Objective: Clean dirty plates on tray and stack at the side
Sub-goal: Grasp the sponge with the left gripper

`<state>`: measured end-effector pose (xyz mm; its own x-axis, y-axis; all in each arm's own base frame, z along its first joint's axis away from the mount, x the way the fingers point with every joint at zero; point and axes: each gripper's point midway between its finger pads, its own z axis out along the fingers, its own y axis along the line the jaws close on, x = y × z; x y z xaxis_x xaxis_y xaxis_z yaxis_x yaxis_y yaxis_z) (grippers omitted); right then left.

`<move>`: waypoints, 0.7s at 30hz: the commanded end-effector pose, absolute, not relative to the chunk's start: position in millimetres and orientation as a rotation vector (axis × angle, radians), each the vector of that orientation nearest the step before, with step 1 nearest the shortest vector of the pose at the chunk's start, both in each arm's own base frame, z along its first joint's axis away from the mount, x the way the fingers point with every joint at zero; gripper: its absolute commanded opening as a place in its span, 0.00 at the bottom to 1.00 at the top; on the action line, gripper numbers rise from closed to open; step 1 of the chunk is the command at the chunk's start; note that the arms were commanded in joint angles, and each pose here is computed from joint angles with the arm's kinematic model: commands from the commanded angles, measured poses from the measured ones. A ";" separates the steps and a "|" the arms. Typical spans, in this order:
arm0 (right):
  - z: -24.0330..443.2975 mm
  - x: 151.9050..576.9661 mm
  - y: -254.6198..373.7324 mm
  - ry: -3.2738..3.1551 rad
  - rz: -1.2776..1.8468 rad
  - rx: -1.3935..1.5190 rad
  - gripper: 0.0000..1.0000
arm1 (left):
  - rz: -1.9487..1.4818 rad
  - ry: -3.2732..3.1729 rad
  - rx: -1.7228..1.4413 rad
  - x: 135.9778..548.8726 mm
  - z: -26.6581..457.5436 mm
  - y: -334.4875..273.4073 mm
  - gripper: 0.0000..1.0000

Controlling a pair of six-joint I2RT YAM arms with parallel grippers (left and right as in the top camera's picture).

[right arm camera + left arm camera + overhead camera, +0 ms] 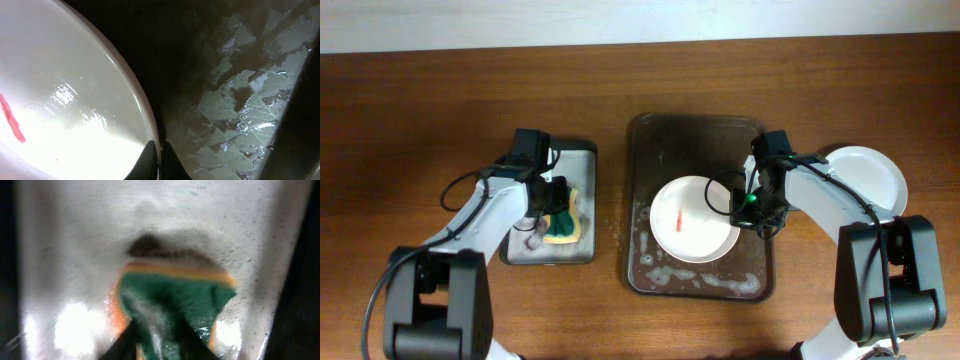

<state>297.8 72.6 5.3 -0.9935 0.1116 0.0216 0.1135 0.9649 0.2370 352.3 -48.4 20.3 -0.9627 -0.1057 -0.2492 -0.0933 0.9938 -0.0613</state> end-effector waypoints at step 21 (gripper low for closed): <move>-1.0 292.6 71.3 -3.086 -0.347 -0.163 0.04 | -0.221 3.020 -0.242 294.9 -17.6 -61.4 0.06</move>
<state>297.7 72.6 5.3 -0.9935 0.1116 0.0224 0.1137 0.9648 0.2372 320.9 -62.6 4.1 -0.9775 -0.1480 -0.1503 -0.1239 0.9795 -0.1586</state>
